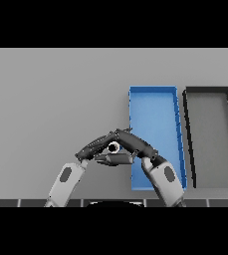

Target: Pick up the blue pipe and place it into the blue bin.

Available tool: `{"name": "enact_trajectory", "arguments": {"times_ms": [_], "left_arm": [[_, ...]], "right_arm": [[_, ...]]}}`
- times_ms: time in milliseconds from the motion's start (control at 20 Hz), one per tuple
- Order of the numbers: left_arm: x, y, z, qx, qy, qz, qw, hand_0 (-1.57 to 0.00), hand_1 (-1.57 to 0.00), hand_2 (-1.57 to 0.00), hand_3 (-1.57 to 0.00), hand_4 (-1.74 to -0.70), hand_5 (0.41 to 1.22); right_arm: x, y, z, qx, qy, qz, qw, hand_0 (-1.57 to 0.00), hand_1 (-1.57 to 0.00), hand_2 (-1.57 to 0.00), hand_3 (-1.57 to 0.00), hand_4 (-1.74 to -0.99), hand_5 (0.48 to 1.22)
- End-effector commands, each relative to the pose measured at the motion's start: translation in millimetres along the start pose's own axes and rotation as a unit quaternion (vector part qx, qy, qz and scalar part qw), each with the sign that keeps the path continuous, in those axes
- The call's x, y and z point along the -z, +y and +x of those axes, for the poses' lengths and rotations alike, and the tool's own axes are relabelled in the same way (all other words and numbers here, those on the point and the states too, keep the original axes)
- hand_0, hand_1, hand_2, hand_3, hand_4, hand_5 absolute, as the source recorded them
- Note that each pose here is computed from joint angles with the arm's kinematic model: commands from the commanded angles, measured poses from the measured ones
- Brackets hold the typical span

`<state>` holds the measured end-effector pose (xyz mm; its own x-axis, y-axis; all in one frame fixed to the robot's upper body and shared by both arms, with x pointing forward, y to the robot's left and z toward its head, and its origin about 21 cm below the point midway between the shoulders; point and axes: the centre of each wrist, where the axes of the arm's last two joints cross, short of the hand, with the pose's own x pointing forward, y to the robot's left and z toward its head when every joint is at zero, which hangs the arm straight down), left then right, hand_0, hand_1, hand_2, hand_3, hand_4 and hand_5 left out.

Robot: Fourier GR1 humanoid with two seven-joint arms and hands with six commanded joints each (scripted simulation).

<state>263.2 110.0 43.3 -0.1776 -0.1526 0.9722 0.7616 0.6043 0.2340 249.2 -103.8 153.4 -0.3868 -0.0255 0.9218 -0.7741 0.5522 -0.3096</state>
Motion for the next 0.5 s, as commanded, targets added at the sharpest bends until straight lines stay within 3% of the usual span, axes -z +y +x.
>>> {"name": "enact_trajectory", "arguments": {"times_ms": [0, 150, 350, 450], "left_arm": [[-1.5, -1.9, -3.2, 0.0, 0.008, 0.0, 1.0, -0.04, -0.04, -0.04, -0.03, -0.97, 0.557], [-1.4, -5.1, -3.0, -0.006, 0.008, 0.004, 1.0, -0.02, -0.02, -0.02, -0.01, -0.97, 0.519], [0.8, -5.9, -3.0, -0.002, 0.022, 0.008, 1.0, -0.01, -0.01, -0.01, -0.01, -0.97, 0.489], [0.2, -4.7, -5.2, 0.002, 0.024, 0.006, 1.0, 0.0, 0.0, 0.0, 0.0, -0.97, 0.479]], "right_arm": [[-0.1, -2.4, 3.3, 0.0, -0.007, -0.008, 1.0, -1.57, -1.57, -1.57, -1.57, -1.498, 1.22], [3.7, -5.4, 14.9, 0.023, -0.014, -0.018, 0.999, -1.57, -1.57, -1.57, -1.57, -1.496, 1.221], [11.2, -28.1, 44.2, 0.064, -0.016, -0.028, 0.997, -1.57, -1.57, -1.57, -1.57, -1.494, 1.221], [10.2, -43.7, 67.8, 0.074, -0.048, -0.039, 0.995, -1.57, -1.57, -1.57, -1.57, -1.495, 1.221]]}}
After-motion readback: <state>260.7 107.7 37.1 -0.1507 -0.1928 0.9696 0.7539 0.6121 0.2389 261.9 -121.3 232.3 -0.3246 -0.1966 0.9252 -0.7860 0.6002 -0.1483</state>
